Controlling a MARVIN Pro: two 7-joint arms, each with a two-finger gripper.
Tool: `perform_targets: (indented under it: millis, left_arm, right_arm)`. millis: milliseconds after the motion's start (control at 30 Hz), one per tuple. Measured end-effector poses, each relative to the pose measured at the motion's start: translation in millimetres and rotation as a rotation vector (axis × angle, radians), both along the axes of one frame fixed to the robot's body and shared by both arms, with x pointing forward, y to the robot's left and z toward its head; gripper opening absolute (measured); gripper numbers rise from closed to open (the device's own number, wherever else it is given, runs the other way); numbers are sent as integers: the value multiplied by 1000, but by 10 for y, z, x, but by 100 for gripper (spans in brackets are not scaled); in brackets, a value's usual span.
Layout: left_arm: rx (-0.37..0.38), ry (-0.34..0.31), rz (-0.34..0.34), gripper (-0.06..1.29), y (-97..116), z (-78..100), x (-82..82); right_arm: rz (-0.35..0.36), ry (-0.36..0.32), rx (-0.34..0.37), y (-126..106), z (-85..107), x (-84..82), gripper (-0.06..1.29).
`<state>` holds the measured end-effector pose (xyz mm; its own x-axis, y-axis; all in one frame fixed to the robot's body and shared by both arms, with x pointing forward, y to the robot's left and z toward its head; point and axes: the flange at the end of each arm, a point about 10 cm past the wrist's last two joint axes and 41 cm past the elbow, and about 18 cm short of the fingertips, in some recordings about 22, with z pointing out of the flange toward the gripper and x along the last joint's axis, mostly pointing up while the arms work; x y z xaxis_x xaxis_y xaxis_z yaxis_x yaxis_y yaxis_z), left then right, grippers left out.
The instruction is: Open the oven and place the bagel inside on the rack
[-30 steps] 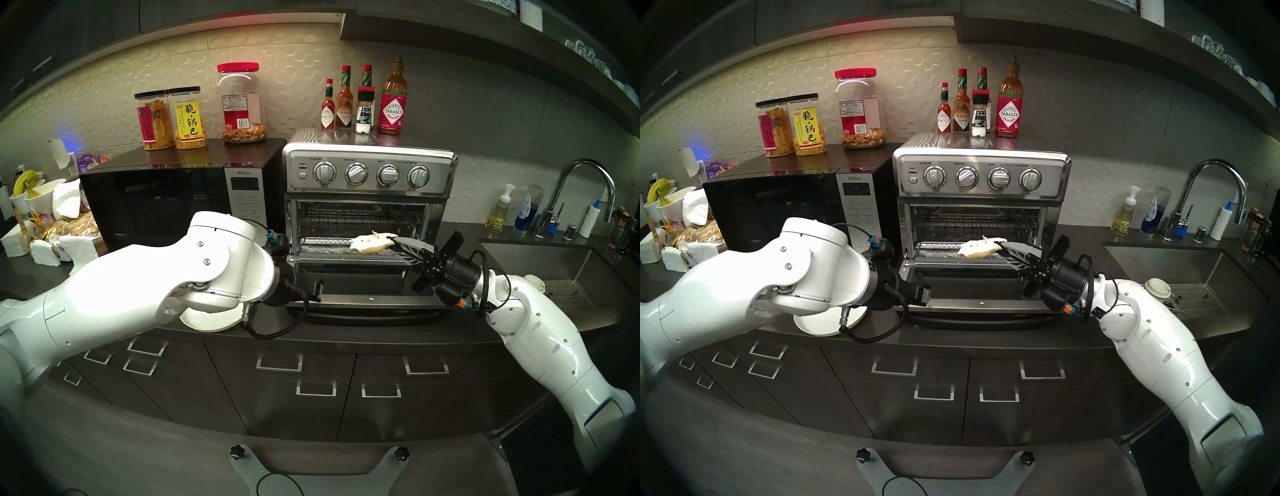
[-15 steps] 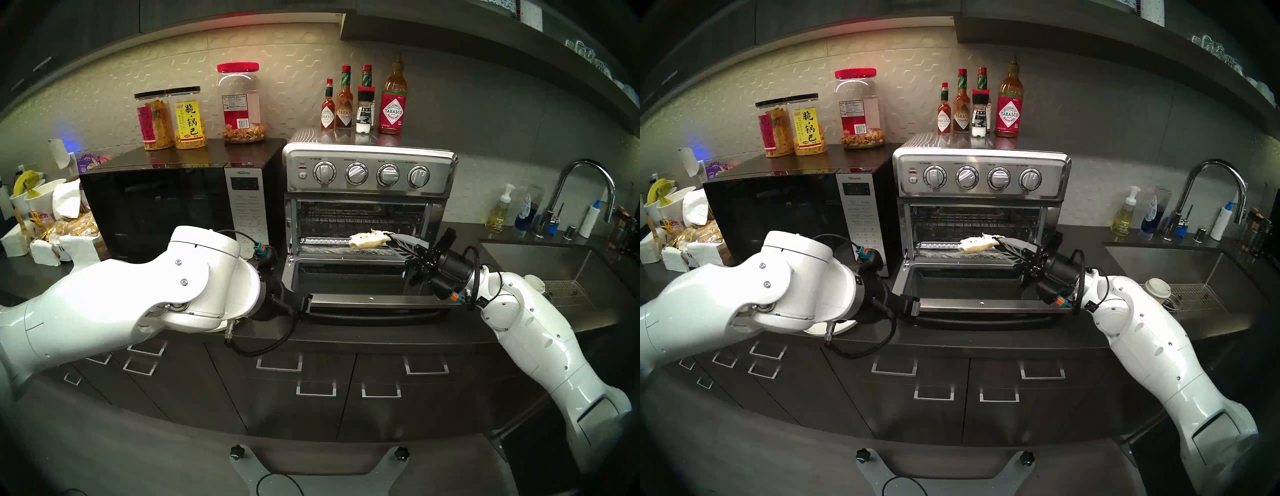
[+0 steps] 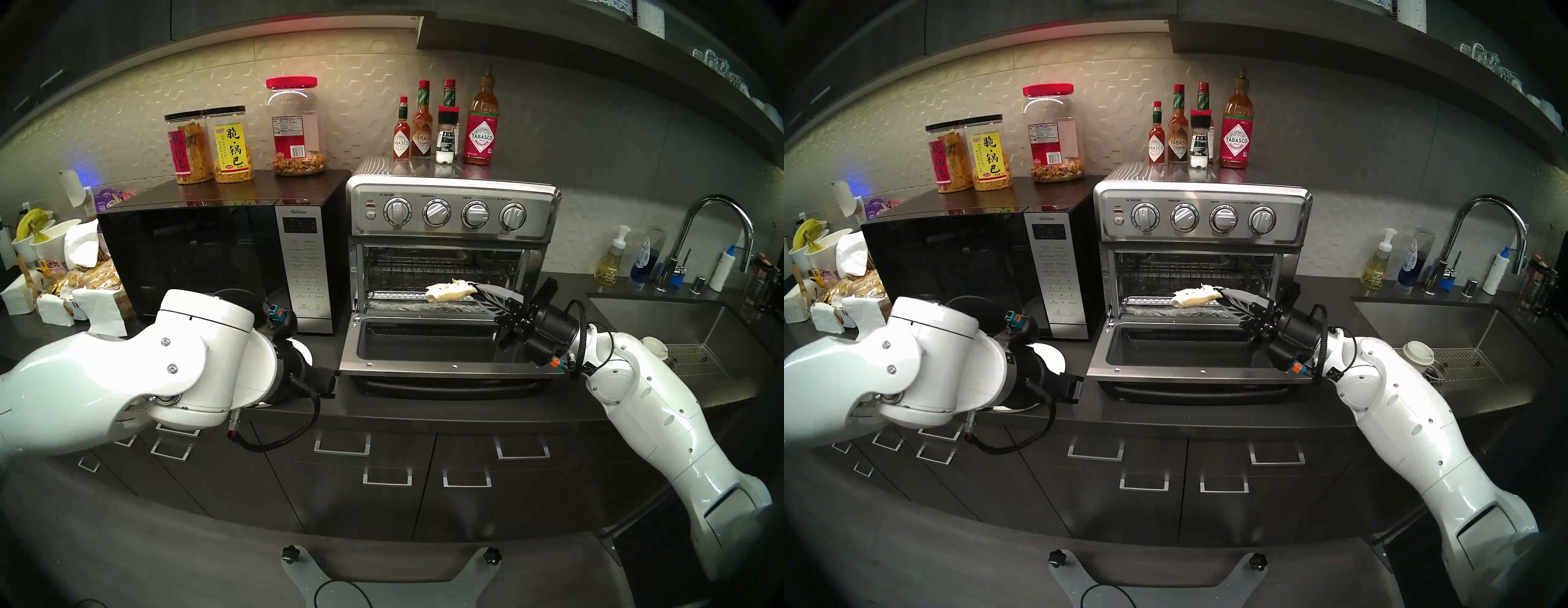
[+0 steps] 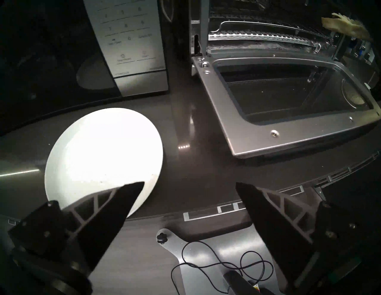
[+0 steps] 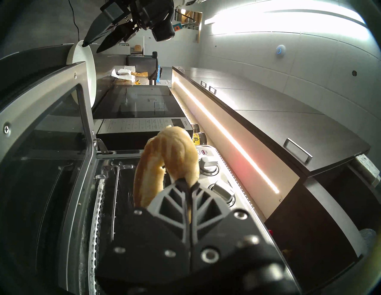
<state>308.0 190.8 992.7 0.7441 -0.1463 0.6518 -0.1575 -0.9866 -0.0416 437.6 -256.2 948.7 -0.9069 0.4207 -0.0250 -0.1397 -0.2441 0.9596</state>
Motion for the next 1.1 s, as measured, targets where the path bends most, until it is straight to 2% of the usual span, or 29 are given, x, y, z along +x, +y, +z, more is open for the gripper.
perform_targets:
  millis: [200, 500, 600, 800, 1100]
  left_arm:
    - [43, -14, 54, 123, 188, -14, -70]
    - [101, -36, 135, 123, 412, -20, -91]
    - [130, -61, 171, 123, 499, 9, -84]
    - [165, -102, 202, 123, 588, 25, -74]
    - [212, -150, 210, 123, 659, -10, -75]
  right_arm:
    - [-3, -1, 1, -4, -3, 14, -2]
    - [-11, -4, 2, -10, -4, 45, -2]
    - [-12, -6, 4, -2, 1, 55, -3]
    - [-14, -7, 5, 11, -4, 67, -3]
    - [-20, -10, 4, 28, -5, 84, -3]
